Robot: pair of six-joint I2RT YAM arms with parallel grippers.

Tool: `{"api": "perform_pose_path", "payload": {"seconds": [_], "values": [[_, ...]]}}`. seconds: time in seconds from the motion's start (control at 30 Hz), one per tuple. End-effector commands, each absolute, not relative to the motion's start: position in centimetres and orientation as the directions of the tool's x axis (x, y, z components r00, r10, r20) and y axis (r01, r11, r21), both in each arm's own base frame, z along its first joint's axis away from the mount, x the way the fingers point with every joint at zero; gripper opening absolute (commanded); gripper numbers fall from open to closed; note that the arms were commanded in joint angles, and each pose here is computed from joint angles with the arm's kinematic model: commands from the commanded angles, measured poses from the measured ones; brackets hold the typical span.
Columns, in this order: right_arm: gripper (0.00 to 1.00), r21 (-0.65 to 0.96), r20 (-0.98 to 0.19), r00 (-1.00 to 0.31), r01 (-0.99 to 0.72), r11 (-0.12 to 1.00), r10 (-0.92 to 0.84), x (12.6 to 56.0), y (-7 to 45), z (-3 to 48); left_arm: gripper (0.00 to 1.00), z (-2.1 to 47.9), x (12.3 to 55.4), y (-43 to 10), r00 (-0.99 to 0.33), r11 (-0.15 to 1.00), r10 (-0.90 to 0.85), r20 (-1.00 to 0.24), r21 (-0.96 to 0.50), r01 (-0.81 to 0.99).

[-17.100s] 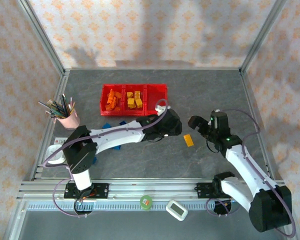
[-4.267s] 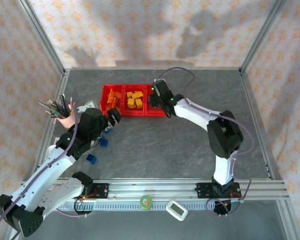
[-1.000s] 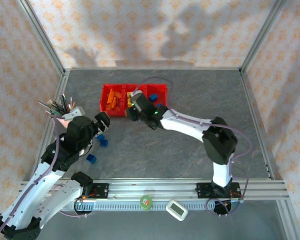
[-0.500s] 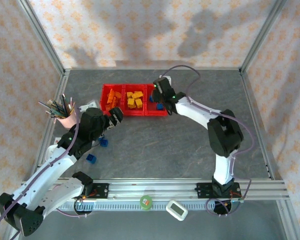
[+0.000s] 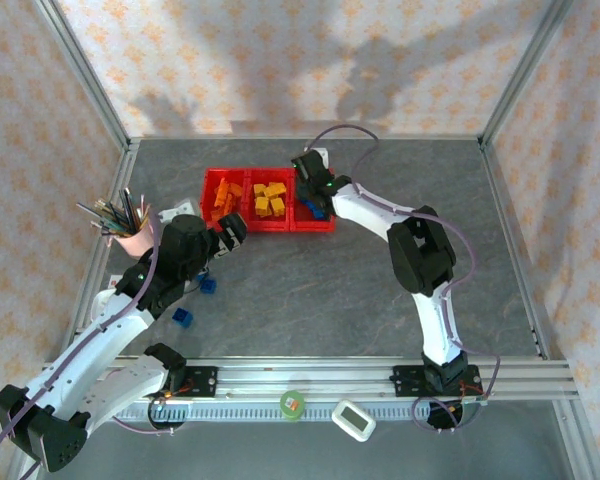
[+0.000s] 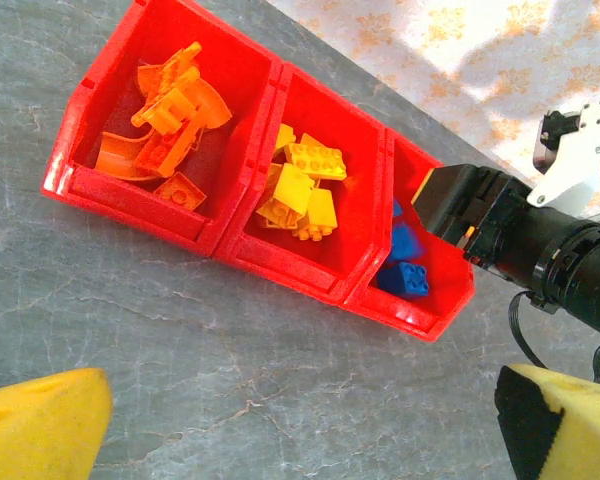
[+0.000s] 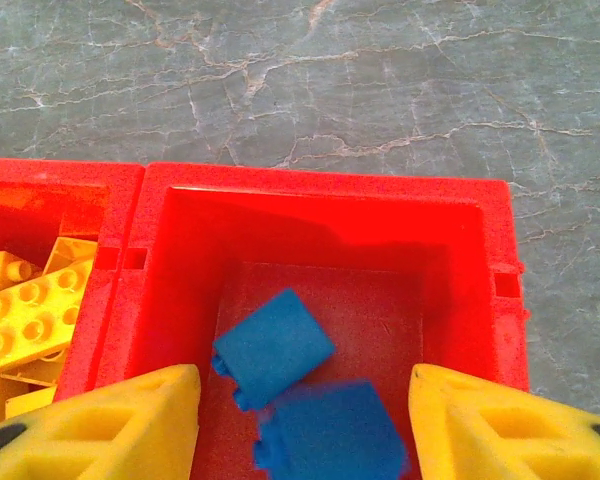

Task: Sort the legos into containers by color
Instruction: Place the lego in the container, then pick up the lego from the middle-left of the table.

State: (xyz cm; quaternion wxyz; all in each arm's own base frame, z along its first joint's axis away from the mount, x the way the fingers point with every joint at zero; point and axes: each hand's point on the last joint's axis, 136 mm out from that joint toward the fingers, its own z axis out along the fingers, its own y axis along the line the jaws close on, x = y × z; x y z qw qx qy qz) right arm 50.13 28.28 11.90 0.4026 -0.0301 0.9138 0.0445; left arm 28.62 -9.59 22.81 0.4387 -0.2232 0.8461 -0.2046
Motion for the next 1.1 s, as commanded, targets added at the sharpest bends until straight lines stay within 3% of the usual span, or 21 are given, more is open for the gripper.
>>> {"api": "perform_pose_path", "payload": {"seconds": [0.0, 0.2, 0.4, 0.83, 1.07], "values": [[0.6, 0.076, -0.776, -0.631, -0.105, 0.992, -0.007, 49.8, 28.1, 15.9, 1.0, 23.8, 29.2, -9.4, -0.487, 0.824, -0.549, -0.679, -0.536, -0.181], [0.65, 0.117, -0.783, -0.622, -0.16, 0.98, -0.009, 48.1, 28.9, 17.8, 1.0, 24.1, 29.1, -9.1, -0.477, 0.822, -0.555, -0.682, -0.536, -0.191], [0.7, 0.166, -0.777, -0.627, -0.295, 0.941, -0.06, 43.4, 32.5, 18.3, 0.99, 24.2, 28.0, -7.6, -0.458, 0.823, -0.563, -0.688, -0.515, -0.239], [0.81, 0.195, -0.744, -0.6, -0.616, 0.764, -0.294, 31.6, 44.7, 13.9, 1.0, 24.7, 23.2, -3.2, -0.399, 0.79, -0.609, -0.686, -0.485, -0.374], [0.84, 0.141, -0.714, -0.508, -0.779, 0.611, -0.483, 27.0, 49.9, 10.3, 1.0, 24.8, 21.0, -1.4, -0.364, 0.759, -0.642, -0.675, -0.493, -0.425]]}}
